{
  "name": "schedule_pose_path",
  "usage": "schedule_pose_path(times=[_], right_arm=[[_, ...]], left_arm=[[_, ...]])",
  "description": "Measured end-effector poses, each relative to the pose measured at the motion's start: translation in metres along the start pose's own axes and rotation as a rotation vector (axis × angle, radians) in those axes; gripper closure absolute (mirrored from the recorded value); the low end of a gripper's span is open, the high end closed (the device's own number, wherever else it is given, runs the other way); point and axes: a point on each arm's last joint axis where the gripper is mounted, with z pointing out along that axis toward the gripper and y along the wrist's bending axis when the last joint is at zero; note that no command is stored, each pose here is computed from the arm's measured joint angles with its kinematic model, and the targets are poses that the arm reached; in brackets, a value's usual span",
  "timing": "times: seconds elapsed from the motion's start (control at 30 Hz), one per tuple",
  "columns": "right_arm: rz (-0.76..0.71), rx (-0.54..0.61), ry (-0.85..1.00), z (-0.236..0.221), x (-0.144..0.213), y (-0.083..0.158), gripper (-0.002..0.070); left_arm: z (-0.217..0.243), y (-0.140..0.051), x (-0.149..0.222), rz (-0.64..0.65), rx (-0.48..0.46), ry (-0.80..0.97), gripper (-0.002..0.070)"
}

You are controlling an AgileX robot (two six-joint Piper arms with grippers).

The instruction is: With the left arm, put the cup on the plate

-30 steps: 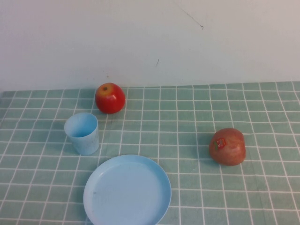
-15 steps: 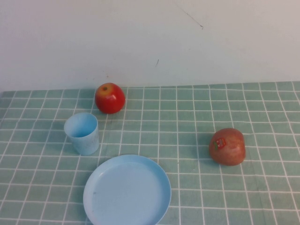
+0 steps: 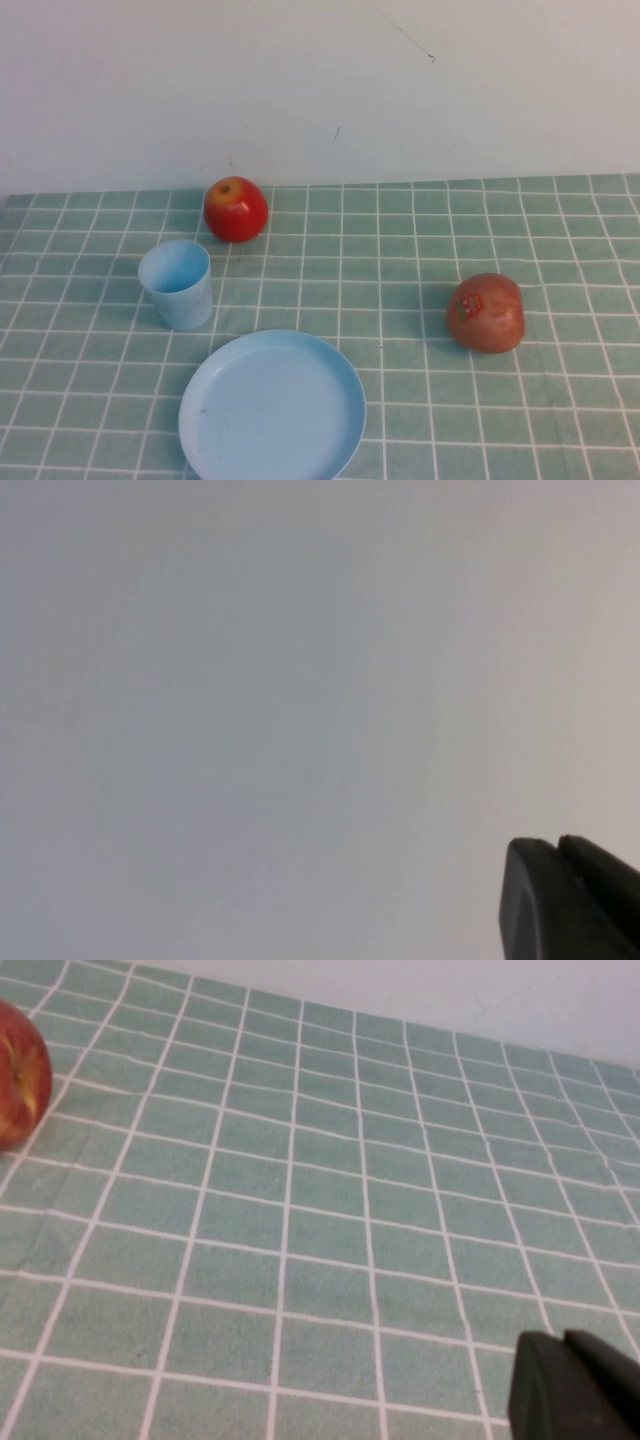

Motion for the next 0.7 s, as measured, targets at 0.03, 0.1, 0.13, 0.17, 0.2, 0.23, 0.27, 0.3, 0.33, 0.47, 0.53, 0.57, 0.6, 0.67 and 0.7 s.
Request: schedule_pose_path(times=[0.03, 0.1, 0.13, 0.17, 0.2, 0.23, 0.27, 0.3, 0.33, 0.47, 0.53, 0.57, 0.6, 0.67, 0.7], right_arm=[[0.0, 0.0, 0.0, 0.0, 0.0, 0.0, 0.0678], [0.0, 0.0, 0.0, 0.0, 0.0, 0.0, 0.0678], [0.0, 0.0, 0.0, 0.0, 0.0, 0.0, 0.0678], [0.0, 0.0, 0.0, 0.0, 0.0, 0.0, 0.0678], [0.0, 0.0, 0.0, 0.0, 0.0, 0.0, 0.0678], [0.0, 0.0, 0.0, 0.0, 0.0, 0.0, 0.0678], [0.0, 0.0, 0.0, 0.0, 0.0, 0.0, 0.0678], [0.0, 0.0, 0.0, 0.0, 0.0, 0.0, 0.0678], [0.0, 0.0, 0.0, 0.0, 0.0, 0.0, 0.0678], [0.0, 0.0, 0.0, 0.0, 0.0, 0.0, 0.0678], [0.0, 0.0, 0.0, 0.0, 0.0, 0.0, 0.0678], [0.0, 0.0, 0.0, 0.0, 0.0, 0.0, 0.0678], [0.0, 0.0, 0.0, 0.0, 0.0, 0.0, 0.0678], [0.0, 0.0, 0.0, 0.0, 0.0, 0.0, 0.0678], [0.0, 0.0, 0.0, 0.0, 0.0, 0.0, 0.0678]], left_arm=[[0.006, 0.0, -0.007, -0.012, -0.029, 0.021, 0.0675], [0.015, 0.0, -0.014, 0.0, -0.063, 0.048, 0.0675], [0.019, 0.0, -0.016, 0.001, -0.073, 0.055, 0.0675], [0.02, 0.0, -0.017, 0.0, -0.076, 0.058, 0.0675], [0.021, 0.0, -0.017, -0.01, -0.078, 0.059, 0.0675], [0.021, 0.0, -0.017, -0.024, -0.083, 0.062, 0.0675], [0.021, 0.001, -0.017, -0.042, -0.089, 0.064, 0.0675], [0.022, 0.002, -0.017, -0.054, -0.1, 0.071, 0.0675], [0.022, 0.003, -0.016, -0.056, -0.117, 0.085, 0.0675], [0.031, 0.014, -0.002, 0.015, -0.222, 0.21, 0.0675], [0.039, 0.023, 0.011, 0.067, -0.295, 0.321, 0.0675], [0.043, 0.026, 0.017, 0.094, -0.322, 0.373, 0.0675], [0.047, 0.031, 0.026, 0.116, -0.354, 0.442, 0.0675], [0.055, 0.037, 0.043, 0.143, -0.394, 0.578, 0.0675], [0.06, 0.04, 0.053, 0.153, -0.4, 0.659, 0.0675]])
